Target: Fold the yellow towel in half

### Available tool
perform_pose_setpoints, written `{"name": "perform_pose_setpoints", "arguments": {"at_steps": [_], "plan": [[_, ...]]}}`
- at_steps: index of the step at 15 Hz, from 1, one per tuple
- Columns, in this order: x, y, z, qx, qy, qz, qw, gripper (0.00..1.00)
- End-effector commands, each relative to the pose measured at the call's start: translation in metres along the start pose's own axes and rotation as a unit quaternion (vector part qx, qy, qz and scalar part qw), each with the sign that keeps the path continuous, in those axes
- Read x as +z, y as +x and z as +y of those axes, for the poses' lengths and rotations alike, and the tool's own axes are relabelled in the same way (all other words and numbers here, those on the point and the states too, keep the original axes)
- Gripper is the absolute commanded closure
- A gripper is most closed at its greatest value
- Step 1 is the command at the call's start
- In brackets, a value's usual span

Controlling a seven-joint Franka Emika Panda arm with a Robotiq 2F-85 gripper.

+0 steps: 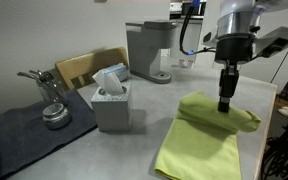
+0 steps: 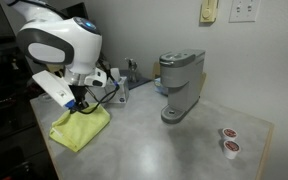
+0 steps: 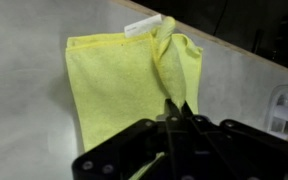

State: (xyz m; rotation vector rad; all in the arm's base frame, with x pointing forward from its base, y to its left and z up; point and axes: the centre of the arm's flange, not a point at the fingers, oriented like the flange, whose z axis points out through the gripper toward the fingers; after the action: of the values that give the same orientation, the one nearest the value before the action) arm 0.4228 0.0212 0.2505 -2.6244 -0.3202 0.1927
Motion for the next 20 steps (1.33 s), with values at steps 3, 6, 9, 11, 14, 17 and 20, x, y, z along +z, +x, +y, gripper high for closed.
{"name": "perform_pose_setpoints", "arguments": {"at_steps": [3, 6, 9, 11, 14, 17, 20], "plan": [[0.020, 0.019, -0.034, -0.040, -0.001, -0.021, 0.9990, 0.99], [0.031, 0.027, -0.050, -0.057, -0.007, -0.031, 0.9979, 0.99], [0.043, 0.036, -0.062, -0.064, -0.013, -0.045, 0.9968, 0.70], [0.051, 0.040, -0.068, -0.069, -0.014, -0.053, 0.9961, 0.65], [0.060, 0.045, -0.074, -0.074, -0.014, -0.065, 0.9951, 0.43], [0.066, 0.048, -0.078, -0.078, -0.014, -0.072, 0.9942, 0.20], [0.064, 0.049, -0.079, -0.082, -0.014, -0.072, 0.9939, 0.02]]}}
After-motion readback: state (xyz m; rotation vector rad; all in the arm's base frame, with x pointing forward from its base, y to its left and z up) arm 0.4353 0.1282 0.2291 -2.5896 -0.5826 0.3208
